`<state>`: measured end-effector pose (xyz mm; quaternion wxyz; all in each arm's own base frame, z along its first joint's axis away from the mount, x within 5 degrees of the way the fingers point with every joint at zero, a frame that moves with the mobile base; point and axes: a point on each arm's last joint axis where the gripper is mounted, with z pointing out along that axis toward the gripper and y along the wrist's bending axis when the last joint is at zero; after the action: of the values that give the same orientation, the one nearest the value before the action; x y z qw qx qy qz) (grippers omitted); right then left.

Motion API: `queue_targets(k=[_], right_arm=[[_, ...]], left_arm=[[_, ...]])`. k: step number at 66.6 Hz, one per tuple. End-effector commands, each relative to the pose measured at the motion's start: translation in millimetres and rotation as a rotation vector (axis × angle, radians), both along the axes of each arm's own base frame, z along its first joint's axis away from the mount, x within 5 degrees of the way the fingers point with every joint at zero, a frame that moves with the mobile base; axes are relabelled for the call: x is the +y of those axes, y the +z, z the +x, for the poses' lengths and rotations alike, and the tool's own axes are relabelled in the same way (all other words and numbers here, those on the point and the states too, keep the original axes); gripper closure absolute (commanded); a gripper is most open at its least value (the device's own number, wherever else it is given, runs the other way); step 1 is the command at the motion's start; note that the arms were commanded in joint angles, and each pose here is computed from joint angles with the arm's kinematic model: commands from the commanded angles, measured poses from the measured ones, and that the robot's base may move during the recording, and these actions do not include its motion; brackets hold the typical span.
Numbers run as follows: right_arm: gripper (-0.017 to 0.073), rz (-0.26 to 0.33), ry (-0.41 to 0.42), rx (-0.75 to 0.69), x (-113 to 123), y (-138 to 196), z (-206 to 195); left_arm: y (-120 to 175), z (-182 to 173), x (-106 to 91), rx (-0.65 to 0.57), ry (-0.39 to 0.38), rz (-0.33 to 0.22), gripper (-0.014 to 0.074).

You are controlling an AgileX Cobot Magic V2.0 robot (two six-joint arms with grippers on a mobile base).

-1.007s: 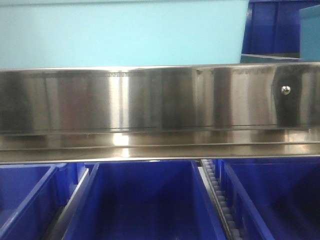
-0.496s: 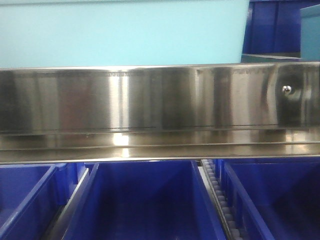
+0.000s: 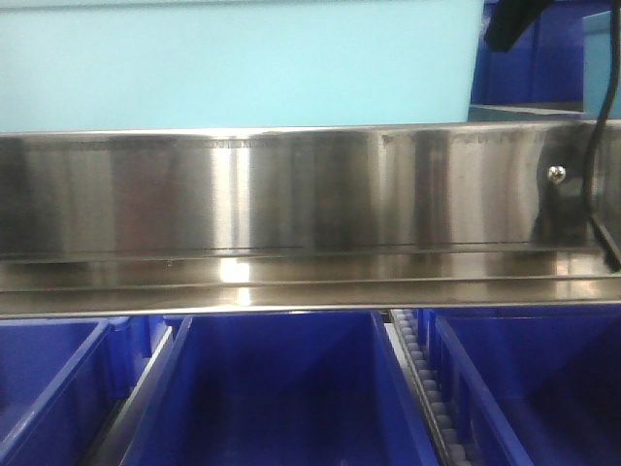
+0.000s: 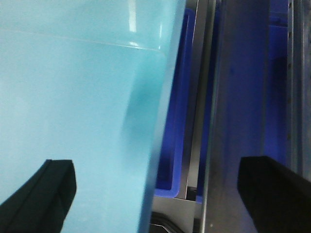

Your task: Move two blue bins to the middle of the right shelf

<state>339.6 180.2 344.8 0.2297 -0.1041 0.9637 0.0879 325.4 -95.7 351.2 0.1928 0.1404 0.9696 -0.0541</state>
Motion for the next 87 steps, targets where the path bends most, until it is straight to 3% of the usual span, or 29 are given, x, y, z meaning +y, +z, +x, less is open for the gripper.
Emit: queue_targets(k=[1, 6, 12, 21, 28, 30, 43, 55, 72, 87], right_arm=[[0.0002, 0.001, -0.006, -0.012, -0.1, -2.1, 5.4], [0.0050, -0.002, -0.006, 0.002, 1.3, -7.1, 7.5], [0.0193, -0.011, -0.002, 0.018, 2.8, -10.2, 7.3], [0.0485, -0.014, 0.000, 0.023, 3.3, -10.4, 6.5], [0.0684, -0.020, 0.000, 0.036, 2.7, -11.0, 5.5], [0.0727, -0.021, 0.000, 0.038, 2.6, -11.1, 5.3], [0.0713, -0.024, -0.001, 0.044, 1.9, -10.0, 3.9], [0.0713, -0.004, -0.001, 0.005, -2.6, 6.6, -4.5], [0.0713, 0.042, -0.006, -0.155, -17.0, 61.0, -25.3], [0.0713, 0.117, -0.006, -0.311, -26.6, 121.1, -42.6]], left_arm=[[0.2, 2.9, -3.4, -0.010, 0.006, -0.016, 0.0072], [-2.1, 4.4, -3.8, -0.004, 0.006, -0.014, 0.0101], [-2.1, 4.5, -3.9, -0.005, 0.006, -0.014, 0.0193], [-1.9, 4.8, -3.9, -0.008, 0.006, -0.015, 0.0438], [-1.9, 4.9, -4.0, -0.010, 0.006, -0.016, 0.0685], [-1.9, 4.9, -4.0, -0.010, 0.006, -0.016, 0.0703], [-0.1, 3.9, -3.9, -0.014, 0.006, -0.019, 0.0704], [18.8, -9.7, -2.5, -0.060, 0.003, -0.055, 0.0704], [71.1, -48.1, 3.5, -0.240, -0.004, -0.169, 0.0704], [129.6, -79.5, 10.2, -0.418, 0.020, -0.277, 0.0704]])
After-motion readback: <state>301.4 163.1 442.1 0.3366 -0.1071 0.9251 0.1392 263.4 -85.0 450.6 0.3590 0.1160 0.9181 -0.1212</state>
